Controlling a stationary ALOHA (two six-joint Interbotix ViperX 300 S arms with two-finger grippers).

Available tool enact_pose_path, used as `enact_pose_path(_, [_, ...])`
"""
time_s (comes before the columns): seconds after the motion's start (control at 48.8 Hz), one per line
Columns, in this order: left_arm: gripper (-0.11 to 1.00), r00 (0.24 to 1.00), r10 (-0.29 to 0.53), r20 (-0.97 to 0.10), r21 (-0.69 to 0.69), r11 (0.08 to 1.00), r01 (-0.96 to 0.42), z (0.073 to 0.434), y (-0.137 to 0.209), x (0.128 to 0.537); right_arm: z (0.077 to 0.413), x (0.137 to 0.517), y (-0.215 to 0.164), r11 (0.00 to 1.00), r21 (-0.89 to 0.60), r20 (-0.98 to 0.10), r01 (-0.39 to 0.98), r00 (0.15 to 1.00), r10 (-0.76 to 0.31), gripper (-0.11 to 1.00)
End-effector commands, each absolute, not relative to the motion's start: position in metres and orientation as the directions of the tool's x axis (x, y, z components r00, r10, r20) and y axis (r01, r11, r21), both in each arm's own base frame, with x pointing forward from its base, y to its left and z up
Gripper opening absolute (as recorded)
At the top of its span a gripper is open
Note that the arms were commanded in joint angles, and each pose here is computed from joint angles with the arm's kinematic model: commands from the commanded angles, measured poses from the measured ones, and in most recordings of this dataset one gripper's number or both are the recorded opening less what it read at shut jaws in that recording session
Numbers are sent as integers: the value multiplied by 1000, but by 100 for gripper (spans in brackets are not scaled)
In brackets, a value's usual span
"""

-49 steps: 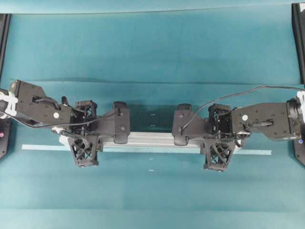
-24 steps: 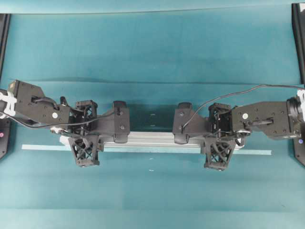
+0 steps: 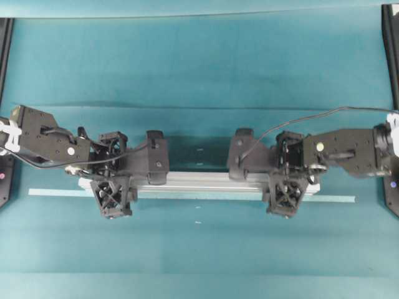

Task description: Lift the metal rail with both hands.

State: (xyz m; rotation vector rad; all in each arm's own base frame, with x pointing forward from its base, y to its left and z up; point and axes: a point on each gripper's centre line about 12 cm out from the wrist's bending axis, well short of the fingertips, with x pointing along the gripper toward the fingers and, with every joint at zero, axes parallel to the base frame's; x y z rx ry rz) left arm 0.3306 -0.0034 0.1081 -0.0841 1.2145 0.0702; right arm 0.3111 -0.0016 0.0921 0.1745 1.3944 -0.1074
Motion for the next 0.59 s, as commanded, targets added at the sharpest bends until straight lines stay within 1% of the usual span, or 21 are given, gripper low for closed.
enact_pose_path(0.0, [85, 359, 4, -933, -29, 996, -86, 111, -8, 330, 91, 313, 1, 985, 57, -984, 165, 178, 28, 91])
enact_pose_path(0.061, [96, 355, 3, -935, -29, 996, -85, 109, -8, 329, 91, 313, 0, 986, 56, -983, 156, 182, 27, 99])
enact_pose_path(0.102, [99, 353, 3, -936, -29, 996, -83, 108, -8, 327, 92, 314, 0, 987, 55, -982, 150, 187, 26, 100])
enact_pose_path(0.246, [96, 347, 3, -938, -28, 996, -83, 107, -8, 325, 95, 319, 0, 989, 55, -976, 134, 215, 25, 100])
enact_pose_path(0.328, [97, 357, 3, -934, -29, 996, -83, 113, -8, 326, 102, 322, -1, 989, 57, -971, 133, 239, 24, 100])
enact_pose_path(0.451, [97, 379, 3, -925, -31, 996, -83, 129, -8, 325, 125, 325, -3, 988, 67, -953, 139, 303, 22, 100])
enact_pose_path(0.574, [97, 385, 5, -923, -30, 996, -85, 152, -8, 318, 157, 324, -3, 987, 80, -919, 136, 395, 20, 100])
